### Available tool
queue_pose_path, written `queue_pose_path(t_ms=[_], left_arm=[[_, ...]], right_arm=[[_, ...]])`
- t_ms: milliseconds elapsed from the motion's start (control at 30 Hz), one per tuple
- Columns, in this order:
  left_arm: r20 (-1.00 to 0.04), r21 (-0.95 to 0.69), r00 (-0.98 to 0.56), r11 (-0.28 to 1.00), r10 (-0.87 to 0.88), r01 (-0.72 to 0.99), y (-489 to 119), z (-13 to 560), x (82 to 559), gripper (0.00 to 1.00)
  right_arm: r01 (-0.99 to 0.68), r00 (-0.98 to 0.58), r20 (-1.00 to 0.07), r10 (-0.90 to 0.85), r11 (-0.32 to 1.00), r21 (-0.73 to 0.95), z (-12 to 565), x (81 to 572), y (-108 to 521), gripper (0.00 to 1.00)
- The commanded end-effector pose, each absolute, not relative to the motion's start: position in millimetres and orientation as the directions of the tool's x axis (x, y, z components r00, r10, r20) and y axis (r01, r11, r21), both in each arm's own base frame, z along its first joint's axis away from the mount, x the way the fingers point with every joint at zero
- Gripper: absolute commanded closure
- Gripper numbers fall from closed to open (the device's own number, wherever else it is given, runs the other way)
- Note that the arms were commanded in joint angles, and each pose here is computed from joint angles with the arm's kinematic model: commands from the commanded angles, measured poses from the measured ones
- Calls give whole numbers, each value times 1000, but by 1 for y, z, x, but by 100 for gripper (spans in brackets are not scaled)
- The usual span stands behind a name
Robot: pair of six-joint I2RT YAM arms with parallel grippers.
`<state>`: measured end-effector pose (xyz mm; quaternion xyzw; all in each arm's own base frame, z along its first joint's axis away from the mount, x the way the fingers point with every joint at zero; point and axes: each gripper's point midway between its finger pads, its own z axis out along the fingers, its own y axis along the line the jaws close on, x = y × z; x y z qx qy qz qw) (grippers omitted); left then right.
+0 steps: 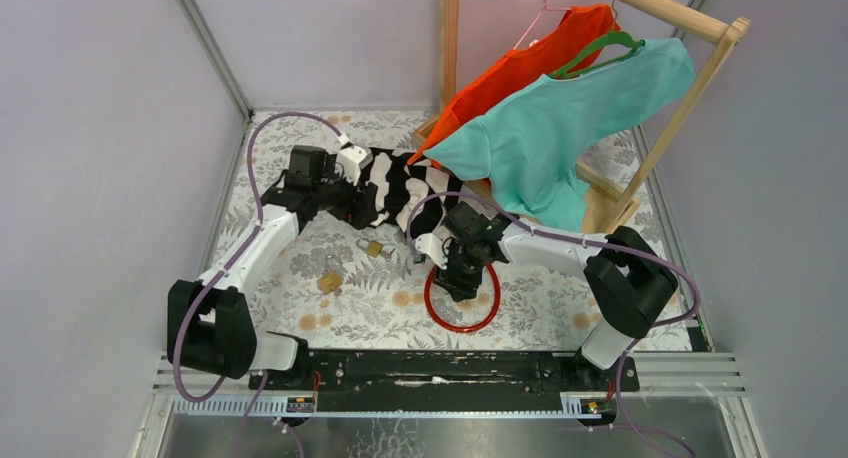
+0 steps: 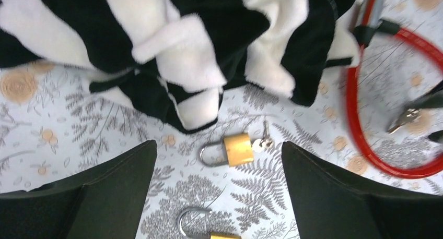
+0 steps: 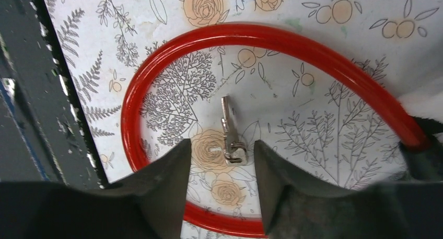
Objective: Lock with the key
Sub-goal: Place the key at the center of the board, then pick up the lock from the center of the board.
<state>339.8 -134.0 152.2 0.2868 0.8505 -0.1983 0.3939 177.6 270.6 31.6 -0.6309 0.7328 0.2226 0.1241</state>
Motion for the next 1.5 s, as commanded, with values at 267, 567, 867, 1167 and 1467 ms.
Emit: queue_pose_path(t_ms=[267,567,867,1167,1467], left_arm=[[-623,-46,-622,772,473,634,-109,87,305,11],[-514,-42,-628,715,584,698,-131,44,298,22],[-479,-32,-630,704,612,709,-140,29,305,31],[-465,-10,-614,690,638,724,-146,21,305,42],[-470,-17,-598,670,650,742,-151,23,297,63]], right_arm=[[-984,-48,-597,-800,140,-108,99,209,268,26],[-988,-46,-597,-801,126,-92,95,206,267,28],[-988,-29,-599,-800,116,-106,94,205,265,28],[-991,-31,-592,-806,104,-89,88,203,266,28],[-989,-33,-578,-815,111,-99,85,206,263,28]])
